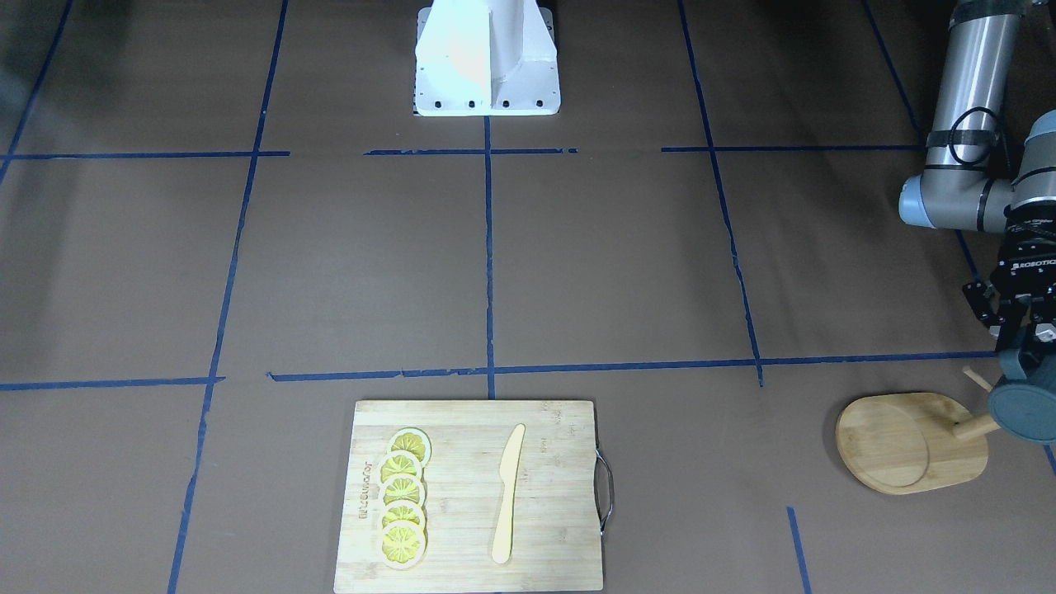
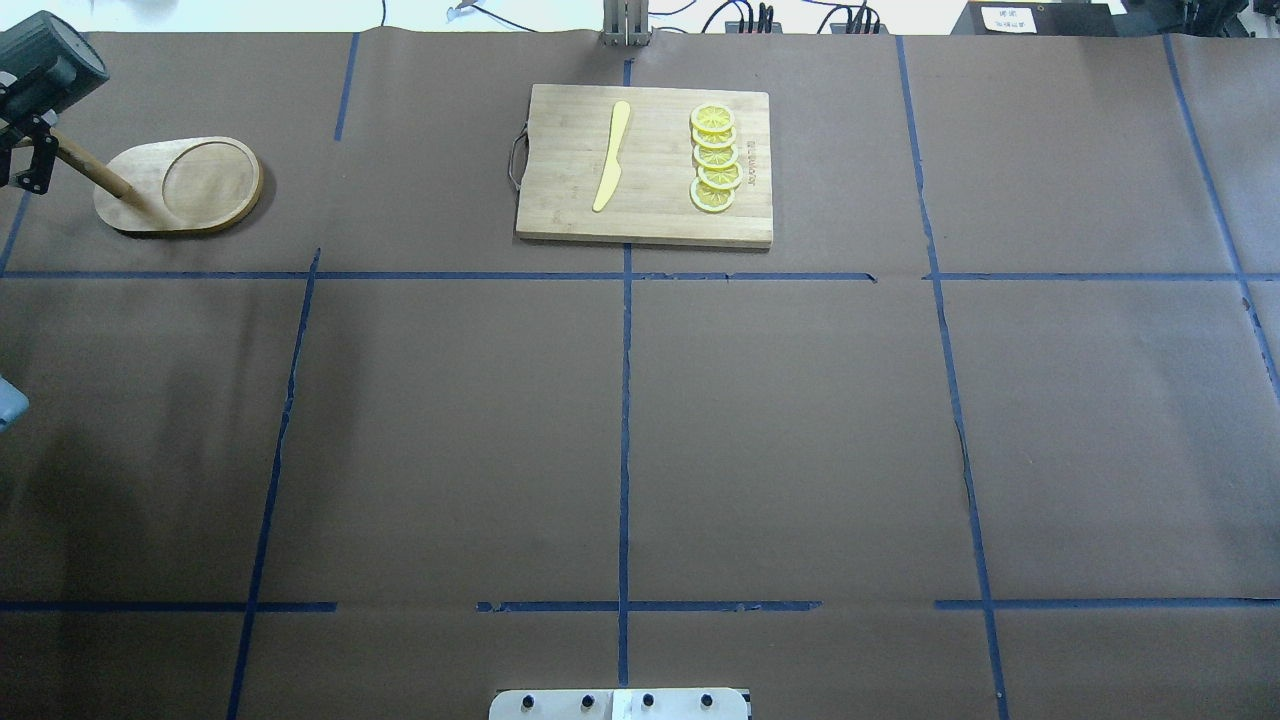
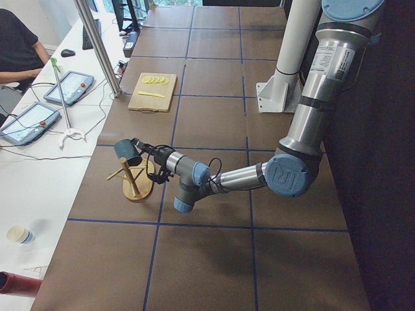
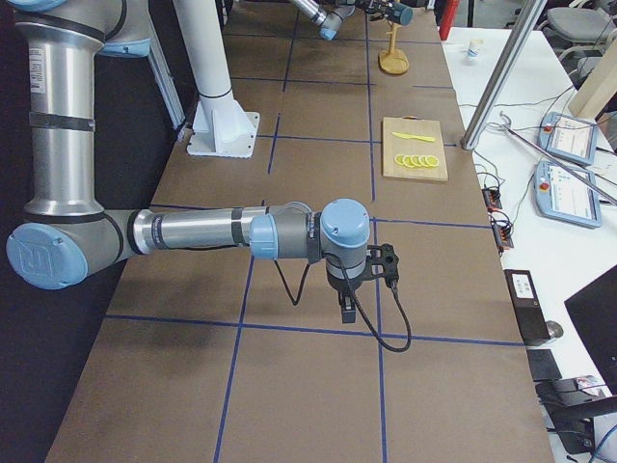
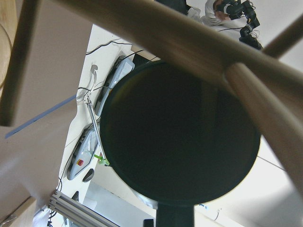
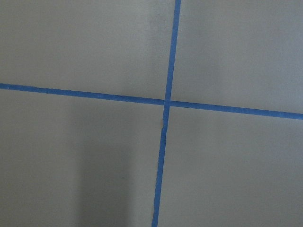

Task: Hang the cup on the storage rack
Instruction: 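Lower the mug handle onto a rack peg with the left gripper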

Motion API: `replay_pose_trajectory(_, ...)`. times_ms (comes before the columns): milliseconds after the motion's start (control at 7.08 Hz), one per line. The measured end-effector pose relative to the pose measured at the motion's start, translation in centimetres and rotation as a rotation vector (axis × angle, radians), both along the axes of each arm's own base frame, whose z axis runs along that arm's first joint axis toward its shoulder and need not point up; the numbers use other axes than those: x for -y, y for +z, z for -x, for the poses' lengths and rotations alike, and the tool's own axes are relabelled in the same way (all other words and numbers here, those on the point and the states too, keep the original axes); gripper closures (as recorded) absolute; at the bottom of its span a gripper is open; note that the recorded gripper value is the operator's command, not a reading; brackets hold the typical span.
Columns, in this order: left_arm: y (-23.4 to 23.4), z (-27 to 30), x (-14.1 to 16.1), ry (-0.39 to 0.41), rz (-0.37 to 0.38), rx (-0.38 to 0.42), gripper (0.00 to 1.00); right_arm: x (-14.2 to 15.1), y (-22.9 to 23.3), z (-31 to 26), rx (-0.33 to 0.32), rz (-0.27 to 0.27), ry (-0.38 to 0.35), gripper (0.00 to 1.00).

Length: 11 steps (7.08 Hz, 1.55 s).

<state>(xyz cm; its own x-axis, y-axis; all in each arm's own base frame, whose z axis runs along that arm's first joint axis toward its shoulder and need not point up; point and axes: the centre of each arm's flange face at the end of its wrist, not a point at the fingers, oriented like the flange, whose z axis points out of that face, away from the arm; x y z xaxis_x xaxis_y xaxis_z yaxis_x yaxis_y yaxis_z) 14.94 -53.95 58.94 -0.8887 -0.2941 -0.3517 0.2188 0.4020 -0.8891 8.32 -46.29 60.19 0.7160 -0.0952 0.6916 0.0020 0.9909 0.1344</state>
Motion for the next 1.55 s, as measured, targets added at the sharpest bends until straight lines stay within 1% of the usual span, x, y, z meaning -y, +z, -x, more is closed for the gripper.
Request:
replay_pose_trajectory(141,0.1,-0.1,0.0,0.002,0.002,0.001,0.00,0.0,0.1,0.0,0.000,0.001,0.000,0.00)
replay_pose_trajectory(848,-0.5,-0.5,0.2,0.013,-0.006,-0.002,0.00,0.1,0.1,0.0,0.000,0.001,0.000,0.00)
replay_pose_trajectory(1130,-1.7,-0.2,0.0,0.014,-0.030,-0.021,0.00,0.2,0.1,0.0,0.000,0.002,0.000,0.00)
replay_pose_trajectory(1272,-2.5,0.3,-0.8,0.024,-0.048,-0.030,0.00,0.1,0.2,0.0,-0.001,0.003,0.000,0.00)
replay_pose_trajectory(1554,-4.2,1.8,-4.0,0.083,-0.057,-0.010,0.00,0.1,0.3,0.0,-0.001,0.005,-0.001,0.00)
